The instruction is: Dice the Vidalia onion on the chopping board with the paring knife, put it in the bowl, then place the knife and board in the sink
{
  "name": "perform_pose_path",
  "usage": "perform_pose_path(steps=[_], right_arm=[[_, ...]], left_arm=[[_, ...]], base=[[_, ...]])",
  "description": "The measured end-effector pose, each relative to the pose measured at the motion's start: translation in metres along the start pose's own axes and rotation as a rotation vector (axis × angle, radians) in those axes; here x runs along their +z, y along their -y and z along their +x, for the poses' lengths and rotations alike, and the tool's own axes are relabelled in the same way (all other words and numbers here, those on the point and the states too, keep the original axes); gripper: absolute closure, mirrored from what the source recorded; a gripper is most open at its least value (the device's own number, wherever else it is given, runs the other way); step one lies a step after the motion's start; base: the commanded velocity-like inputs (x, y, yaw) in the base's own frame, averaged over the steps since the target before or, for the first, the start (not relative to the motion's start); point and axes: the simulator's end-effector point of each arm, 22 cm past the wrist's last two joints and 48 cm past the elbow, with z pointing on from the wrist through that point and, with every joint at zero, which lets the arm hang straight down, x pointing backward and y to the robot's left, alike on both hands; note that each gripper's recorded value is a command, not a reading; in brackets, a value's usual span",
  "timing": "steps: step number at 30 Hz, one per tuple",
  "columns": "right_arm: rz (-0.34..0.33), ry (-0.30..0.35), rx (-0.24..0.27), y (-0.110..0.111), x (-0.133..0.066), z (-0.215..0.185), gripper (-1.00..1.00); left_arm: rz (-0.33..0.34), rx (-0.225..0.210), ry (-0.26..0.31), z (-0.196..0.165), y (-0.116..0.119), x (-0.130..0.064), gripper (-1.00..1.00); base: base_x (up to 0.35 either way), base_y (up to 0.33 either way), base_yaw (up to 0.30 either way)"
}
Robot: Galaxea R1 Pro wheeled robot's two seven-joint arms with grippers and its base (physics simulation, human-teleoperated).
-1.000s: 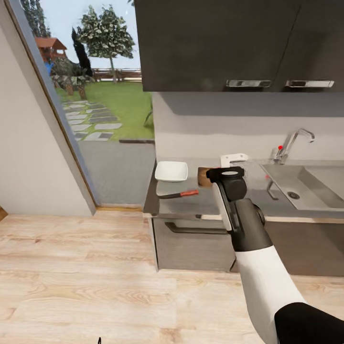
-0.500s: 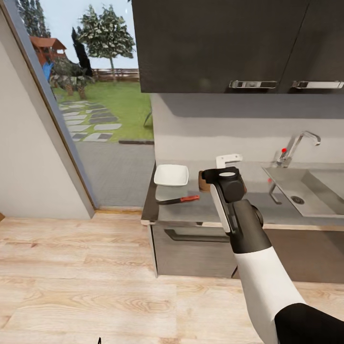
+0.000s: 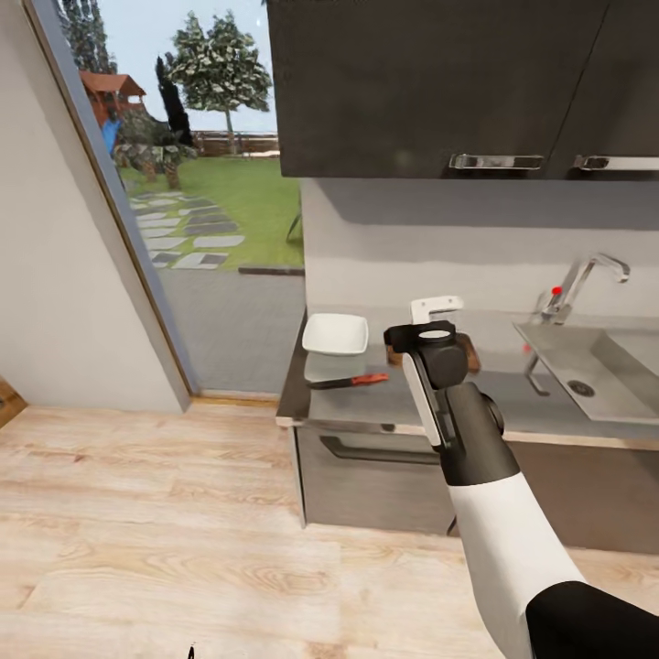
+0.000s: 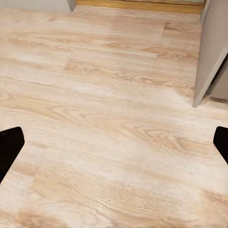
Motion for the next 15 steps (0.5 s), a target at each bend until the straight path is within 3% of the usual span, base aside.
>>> perform_pose_path(steps=[10,15], right_arm=[[-0.009,-0.003,0.001,-0.003,0.000,0.001,-1.00],[-0.062,-0.006,0.002,-0.015,0.000,0.002,-1.00]], left_arm=[[0.000,0.000,0.001,0.000,0.000,0.000,-1.00],[0.001,-0.001,0.000,0.000,0.001,0.000,-1.00]], base=[[-0.079,-0.272,0.275],[-0.003,-0.304,0.277]])
